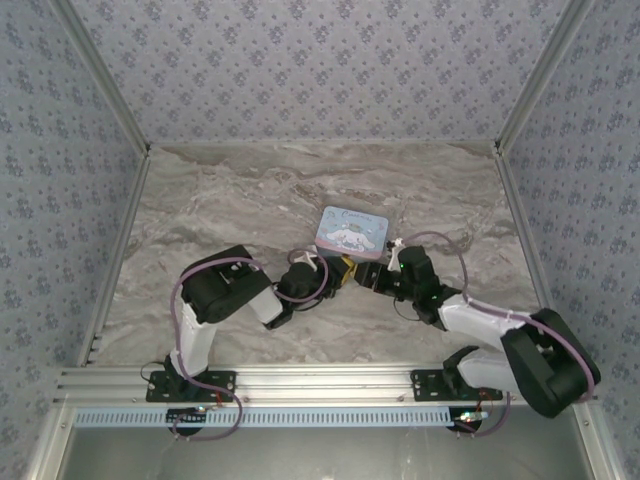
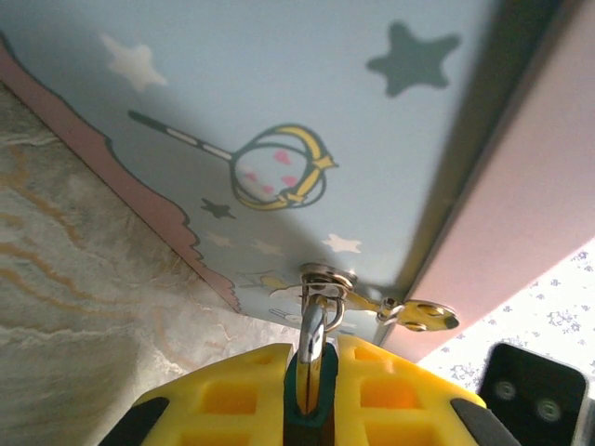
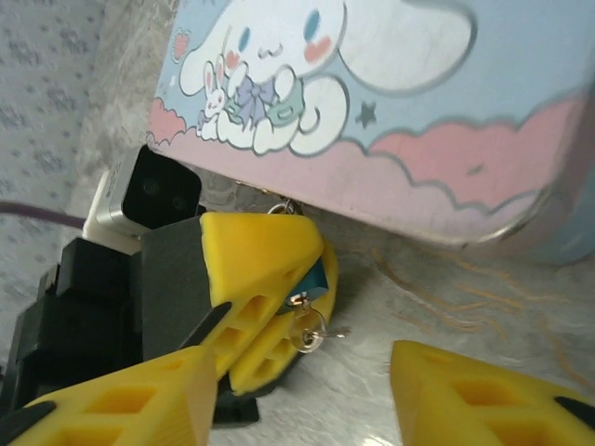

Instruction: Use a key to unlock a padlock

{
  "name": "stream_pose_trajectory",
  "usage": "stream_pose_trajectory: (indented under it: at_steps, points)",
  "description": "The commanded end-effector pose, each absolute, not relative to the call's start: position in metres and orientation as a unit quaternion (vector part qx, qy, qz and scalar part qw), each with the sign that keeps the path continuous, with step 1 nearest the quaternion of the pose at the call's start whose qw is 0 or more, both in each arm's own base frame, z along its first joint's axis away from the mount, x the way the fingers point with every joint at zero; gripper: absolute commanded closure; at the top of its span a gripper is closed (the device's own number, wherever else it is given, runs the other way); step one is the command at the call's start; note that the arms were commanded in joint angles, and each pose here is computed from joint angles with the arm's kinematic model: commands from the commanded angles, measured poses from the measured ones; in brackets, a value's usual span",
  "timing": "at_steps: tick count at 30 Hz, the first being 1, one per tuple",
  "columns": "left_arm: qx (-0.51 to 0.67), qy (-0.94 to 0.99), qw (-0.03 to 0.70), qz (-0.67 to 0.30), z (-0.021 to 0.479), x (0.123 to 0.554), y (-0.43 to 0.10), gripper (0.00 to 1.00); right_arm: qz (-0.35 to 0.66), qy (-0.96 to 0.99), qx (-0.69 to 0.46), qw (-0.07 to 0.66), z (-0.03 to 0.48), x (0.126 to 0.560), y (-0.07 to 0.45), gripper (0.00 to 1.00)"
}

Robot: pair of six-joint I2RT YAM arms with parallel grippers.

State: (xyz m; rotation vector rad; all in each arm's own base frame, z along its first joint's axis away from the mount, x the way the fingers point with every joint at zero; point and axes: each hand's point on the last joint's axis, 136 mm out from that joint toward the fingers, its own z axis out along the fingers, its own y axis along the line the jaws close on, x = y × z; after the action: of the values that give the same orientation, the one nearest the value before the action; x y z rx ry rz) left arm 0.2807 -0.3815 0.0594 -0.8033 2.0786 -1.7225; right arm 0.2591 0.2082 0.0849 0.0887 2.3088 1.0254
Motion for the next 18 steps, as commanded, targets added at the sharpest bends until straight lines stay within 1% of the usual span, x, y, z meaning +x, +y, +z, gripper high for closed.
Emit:
stream_pose_trajectory:
  at_steps: [1,3,7,10,12,15,17,18]
  points:
    - [-0.278,0.733,0.165,-0.599,0.065,0.281,-0.372,0.98,0.320,0.890,-0.037,0.323,0.093,0.254,0.194,0.39]
    - [-0.281,0.736,0.167,-0.593,0.063,0.280,-0.365,0.98,0.303,0.882,-0.076,0.353,0.113,0.255,0.191,0.34]
    - [-0.281,0.739,0.168,-0.588,0.065,0.280,-0.359,0.98,0.273,0.850,-0.148,0.426,0.158,0.257,0.191,0.28]
    - [-0.281,0.736,0.165,-0.593,0.069,0.281,-0.358,0.99,0.247,0.818,-0.201,0.478,0.186,0.256,0.193,0.18]
    - [-0.282,0.735,0.163,-0.594,0.070,0.281,-0.357,0.99,0.222,0.802,-0.234,0.503,0.198,0.255,0.195,0.12]
    - [-0.283,0.736,0.163,-0.593,0.071,0.280,-0.356,0.99,0.188,0.775,-0.299,0.524,0.210,0.249,0.204,0.07]
    - [-0.283,0.735,0.163,-0.594,0.073,0.280,-0.356,0.99,0.155,0.755,-0.348,0.533,0.209,0.243,0.210,0.00]
    - [-0.284,0.735,0.162,-0.595,0.074,0.280,-0.356,0.99,0.133,0.742,-0.378,0.538,0.209,0.240,0.214,0.00]
